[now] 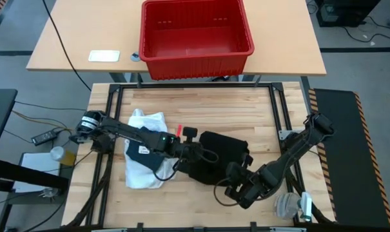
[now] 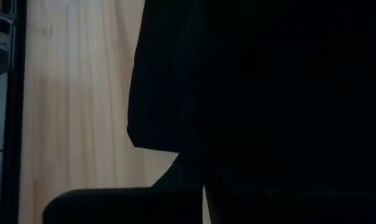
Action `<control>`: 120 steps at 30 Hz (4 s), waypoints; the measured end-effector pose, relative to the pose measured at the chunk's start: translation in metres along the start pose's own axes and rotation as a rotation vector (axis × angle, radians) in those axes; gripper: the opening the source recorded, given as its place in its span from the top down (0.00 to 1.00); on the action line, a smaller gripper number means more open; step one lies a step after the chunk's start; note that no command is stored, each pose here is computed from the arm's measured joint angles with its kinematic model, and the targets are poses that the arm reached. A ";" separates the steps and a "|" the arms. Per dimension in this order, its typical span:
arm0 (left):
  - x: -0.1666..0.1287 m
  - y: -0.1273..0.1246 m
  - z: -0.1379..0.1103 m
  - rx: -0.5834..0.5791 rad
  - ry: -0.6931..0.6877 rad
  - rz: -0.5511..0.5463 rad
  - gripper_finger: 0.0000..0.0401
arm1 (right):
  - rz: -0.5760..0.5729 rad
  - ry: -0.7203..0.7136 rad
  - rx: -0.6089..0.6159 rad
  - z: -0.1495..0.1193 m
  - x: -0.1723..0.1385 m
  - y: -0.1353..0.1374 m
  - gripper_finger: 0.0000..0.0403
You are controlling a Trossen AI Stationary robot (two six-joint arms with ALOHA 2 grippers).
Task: Fold laundry
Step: Fold the black shirt
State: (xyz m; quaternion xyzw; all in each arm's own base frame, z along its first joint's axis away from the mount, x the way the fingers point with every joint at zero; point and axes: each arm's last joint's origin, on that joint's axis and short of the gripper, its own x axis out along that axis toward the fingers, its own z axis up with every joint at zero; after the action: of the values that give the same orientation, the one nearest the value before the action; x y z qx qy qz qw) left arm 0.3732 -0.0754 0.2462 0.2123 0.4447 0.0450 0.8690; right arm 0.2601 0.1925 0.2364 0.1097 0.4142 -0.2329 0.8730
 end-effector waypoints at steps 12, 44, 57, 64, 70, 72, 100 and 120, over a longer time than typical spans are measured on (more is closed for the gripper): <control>0.000 0.017 0.008 0.102 -0.145 -0.180 1.00 | -0.053 0.027 0.005 0.004 0.004 -0.009 0.94; 0.035 0.117 -0.011 0.009 -0.283 -0.172 1.00 | -0.037 -0.092 0.115 0.011 0.014 -0.100 0.94; 0.038 0.134 -0.015 -0.033 -0.326 -0.165 1.00 | -0.058 -0.120 0.187 0.027 0.003 -0.127 0.94; 0.039 0.147 -0.020 -0.070 -0.350 -0.170 1.00 | 0.014 -0.213 0.264 0.026 0.007 -0.147 0.94; 0.039 0.147 -0.020 -0.084 -0.351 -0.184 1.00 | 0.234 -0.347 0.257 0.028 0.017 -0.166 0.94; 0.039 0.144 -0.020 -0.081 -0.342 -0.190 1.00 | 0.257 -0.369 0.260 0.029 0.017 -0.174 0.94; 0.056 0.201 -0.038 -0.222 -0.428 -0.015 1.00 | -0.179 -0.312 0.346 0.024 0.019 -0.248 0.94; 0.069 0.236 -0.046 -0.208 -0.501 0.063 1.00 | -0.343 -0.248 0.458 0.020 0.023 -0.277 0.94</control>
State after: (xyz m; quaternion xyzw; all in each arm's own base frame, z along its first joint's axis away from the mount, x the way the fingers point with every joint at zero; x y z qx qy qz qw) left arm 0.4042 0.1722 0.2669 0.1402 0.2022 0.0637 0.9672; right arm 0.1486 -0.0632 0.2316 0.2026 0.2541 -0.4756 0.8174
